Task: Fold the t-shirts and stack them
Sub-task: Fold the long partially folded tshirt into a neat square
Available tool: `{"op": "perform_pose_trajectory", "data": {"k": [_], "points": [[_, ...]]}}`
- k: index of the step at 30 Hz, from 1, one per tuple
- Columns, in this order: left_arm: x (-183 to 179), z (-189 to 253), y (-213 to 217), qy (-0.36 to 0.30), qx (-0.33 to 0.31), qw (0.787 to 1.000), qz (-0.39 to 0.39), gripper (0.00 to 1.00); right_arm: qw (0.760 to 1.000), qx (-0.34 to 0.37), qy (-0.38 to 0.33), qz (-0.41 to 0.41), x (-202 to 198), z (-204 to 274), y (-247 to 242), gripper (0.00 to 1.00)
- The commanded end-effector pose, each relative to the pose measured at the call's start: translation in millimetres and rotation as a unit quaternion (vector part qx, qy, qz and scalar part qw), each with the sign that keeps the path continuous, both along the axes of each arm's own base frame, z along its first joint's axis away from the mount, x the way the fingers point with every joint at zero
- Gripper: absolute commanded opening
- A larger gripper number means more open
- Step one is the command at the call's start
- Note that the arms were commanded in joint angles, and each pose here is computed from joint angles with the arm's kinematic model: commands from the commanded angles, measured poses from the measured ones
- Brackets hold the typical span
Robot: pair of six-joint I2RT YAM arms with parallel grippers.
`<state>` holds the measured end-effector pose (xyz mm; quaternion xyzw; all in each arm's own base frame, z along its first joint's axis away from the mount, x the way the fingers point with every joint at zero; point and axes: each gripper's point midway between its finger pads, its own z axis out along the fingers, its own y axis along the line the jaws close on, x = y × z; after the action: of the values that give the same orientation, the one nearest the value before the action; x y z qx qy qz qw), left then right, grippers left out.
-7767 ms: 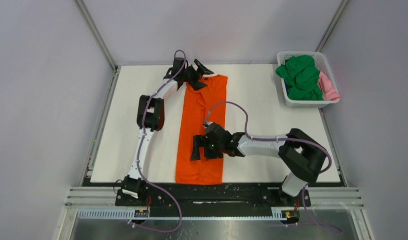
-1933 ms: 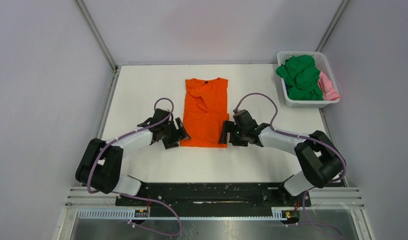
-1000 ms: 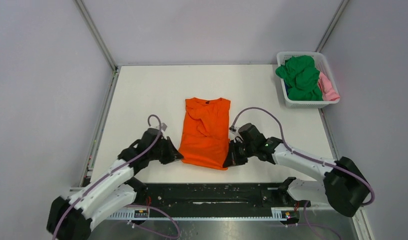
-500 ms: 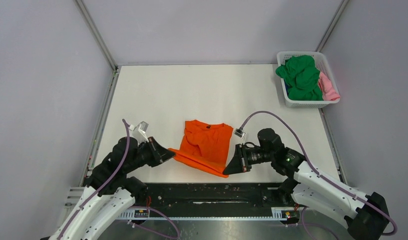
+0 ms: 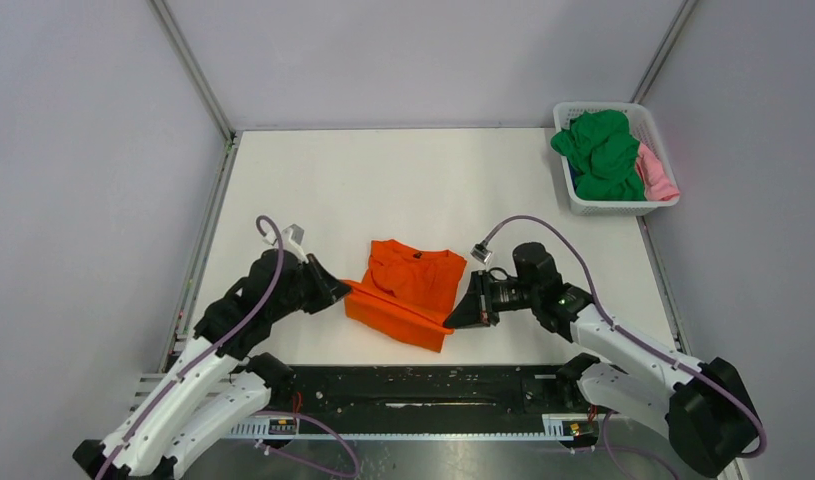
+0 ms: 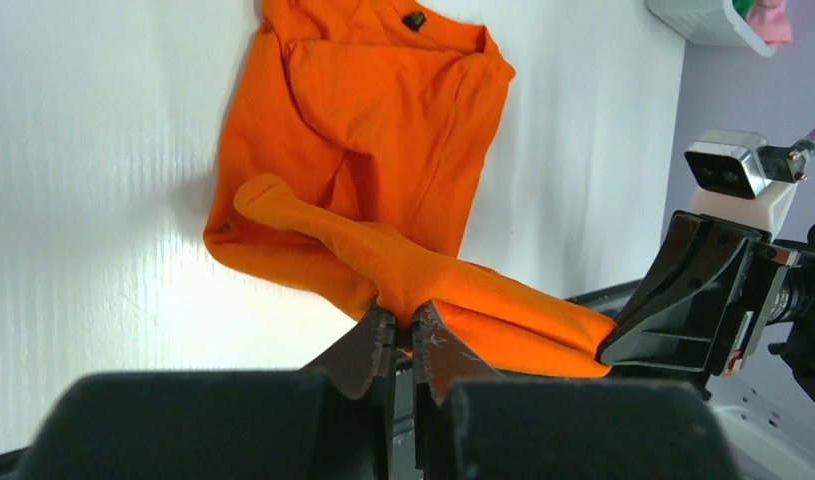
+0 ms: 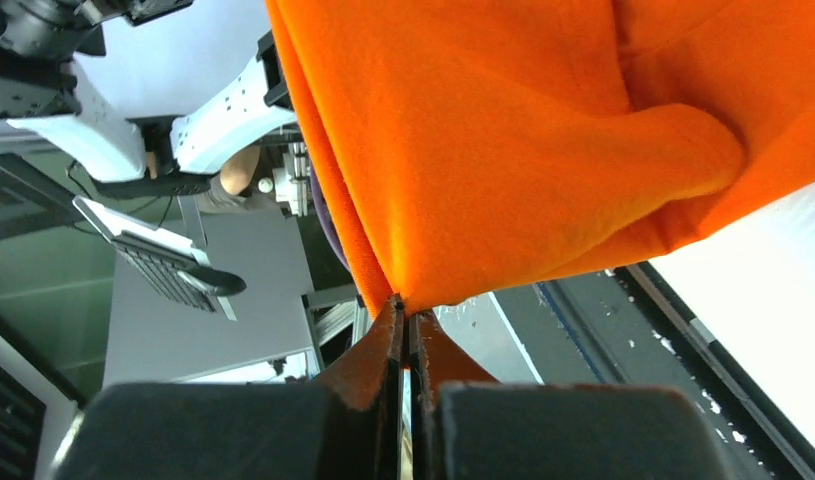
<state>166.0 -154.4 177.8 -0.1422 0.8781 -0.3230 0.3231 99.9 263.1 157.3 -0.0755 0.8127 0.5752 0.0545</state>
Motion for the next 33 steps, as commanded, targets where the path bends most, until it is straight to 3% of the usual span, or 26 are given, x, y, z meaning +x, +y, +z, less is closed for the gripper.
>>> {"op": "perform_pose_trajectory", "data": {"k": [1, 16, 28, 33], "points": [[49.0, 42.4, 8.9, -0.094, 0.016, 0.993, 0.066, 0.00, 1.000, 0.013, 0.012, 0.015, 6.3, -1.2, -3.9, 0.00], [124.8, 28.6, -3.8, -0.077, 0.070, 0.990, 0.091, 0.00, 0.998, 0.002, 0.032, -0.054, 80.7, -13.5, -16.5, 0.00], [189.9, -14.5, -20.5, -0.021, 0.078, 0.994, 0.079, 0.00, 0.989, -0.011, 0.084, -0.117, 142.6, -48.1, -27.8, 0.00], [212.4, -48.6, -25.7, 0.021, 0.087, 0.993, 0.074, 0.00, 0.981, -0.021, 0.097, -0.169, 185.6, -69.3, -32.7, 0.06]]}}
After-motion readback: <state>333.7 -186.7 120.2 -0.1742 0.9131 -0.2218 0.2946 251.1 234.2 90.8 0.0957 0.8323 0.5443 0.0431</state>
